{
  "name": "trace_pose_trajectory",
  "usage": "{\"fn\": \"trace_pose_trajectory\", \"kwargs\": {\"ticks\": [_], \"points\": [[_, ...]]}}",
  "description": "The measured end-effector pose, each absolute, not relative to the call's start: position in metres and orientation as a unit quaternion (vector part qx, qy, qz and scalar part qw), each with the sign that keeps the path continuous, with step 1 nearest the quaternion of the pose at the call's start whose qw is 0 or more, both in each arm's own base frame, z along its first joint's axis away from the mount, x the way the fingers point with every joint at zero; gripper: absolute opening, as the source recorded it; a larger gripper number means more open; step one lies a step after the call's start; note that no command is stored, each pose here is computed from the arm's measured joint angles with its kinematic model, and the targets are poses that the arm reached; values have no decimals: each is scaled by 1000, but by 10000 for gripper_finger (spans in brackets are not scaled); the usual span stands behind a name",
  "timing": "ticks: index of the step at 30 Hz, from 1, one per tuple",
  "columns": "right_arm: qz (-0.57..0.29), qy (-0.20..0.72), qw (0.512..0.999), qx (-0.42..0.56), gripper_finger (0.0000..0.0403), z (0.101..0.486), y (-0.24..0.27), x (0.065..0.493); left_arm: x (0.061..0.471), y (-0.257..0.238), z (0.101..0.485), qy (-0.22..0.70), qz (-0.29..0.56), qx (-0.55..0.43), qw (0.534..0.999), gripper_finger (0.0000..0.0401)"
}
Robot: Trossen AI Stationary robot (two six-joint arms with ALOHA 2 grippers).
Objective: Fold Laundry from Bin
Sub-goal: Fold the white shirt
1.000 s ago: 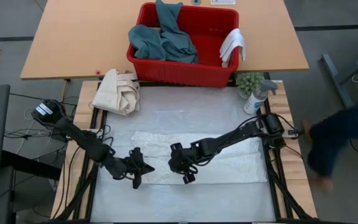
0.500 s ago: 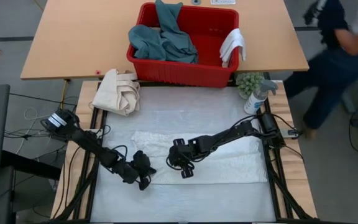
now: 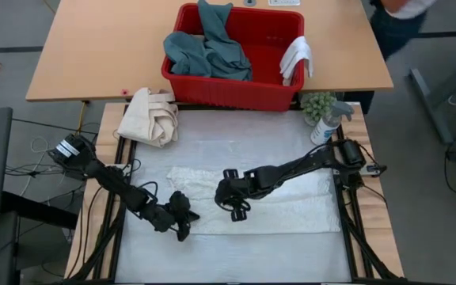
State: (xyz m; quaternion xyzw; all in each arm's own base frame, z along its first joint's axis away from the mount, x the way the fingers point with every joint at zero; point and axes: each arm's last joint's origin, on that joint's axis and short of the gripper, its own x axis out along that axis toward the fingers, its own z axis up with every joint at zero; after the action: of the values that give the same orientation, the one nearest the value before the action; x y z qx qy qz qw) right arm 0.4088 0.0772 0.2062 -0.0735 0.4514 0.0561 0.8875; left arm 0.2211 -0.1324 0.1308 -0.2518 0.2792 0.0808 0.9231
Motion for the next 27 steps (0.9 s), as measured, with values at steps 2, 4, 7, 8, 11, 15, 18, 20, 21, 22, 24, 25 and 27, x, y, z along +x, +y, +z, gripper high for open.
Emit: {"fn": "trace_pose_trajectory", "kwargs": {"ticks": [2, 4, 7, 8, 11, 15, 18, 20, 21, 22, 24, 25, 27], "points": [[48, 459, 884, -76, 40, 216, 71, 402, 219, -128, 135, 277, 94, -247, 924, 0], [42, 472, 877, -72, 44, 228, 66, 392, 217, -123, 143, 271, 102, -251, 924, 0], [28, 511, 857, -53, 48, 249, 58, 369, 216, -115, 158, 247, 110, -267, 925, 0], [22, 531, 846, -45, 50, 254, 56, 360, 216, -112, 164, 233, 111, -275, 926, 0], [-9, 586, 810, -9, 59, 269, 55, 329, 217, -102, 184, 174, 122, -304, 929, 0], [-126, 662, 734, 90, 79, 274, 54, 283, 221, -84, 210, 91, 129, -314, 936, 0], [-237, 677, 675, 171, 101, 268, 57, 251, 226, -72, 226, 41, 104, -299, 948, 7], [-288, 670, 645, 228, 114, 263, 61, 232, 230, -64, 232, 8, 106, -310, 945, 16], [-303, 665, 636, 249, 118, 260, 64, 223, 231, -60, 235, -9, 109, -324, 940, 22], [-315, 658, 632, 262, 118, 257, 69, 214, 232, -55, 237, -20, 112, -337, 935, 26], [-332, 637, 631, 293, 111, 250, 76, 198, 235, -46, 237, -20, 101, -375, 921, 33], [-334, 624, 633, 313, 103, 247, 80, 190, 236, -42, 234, -7, 100, -391, 915, 35], [-339, 603, 633, 347, 86, 241, 86, 178, 239, -35, 225, 38, 98, -402, 910, 35]]}}
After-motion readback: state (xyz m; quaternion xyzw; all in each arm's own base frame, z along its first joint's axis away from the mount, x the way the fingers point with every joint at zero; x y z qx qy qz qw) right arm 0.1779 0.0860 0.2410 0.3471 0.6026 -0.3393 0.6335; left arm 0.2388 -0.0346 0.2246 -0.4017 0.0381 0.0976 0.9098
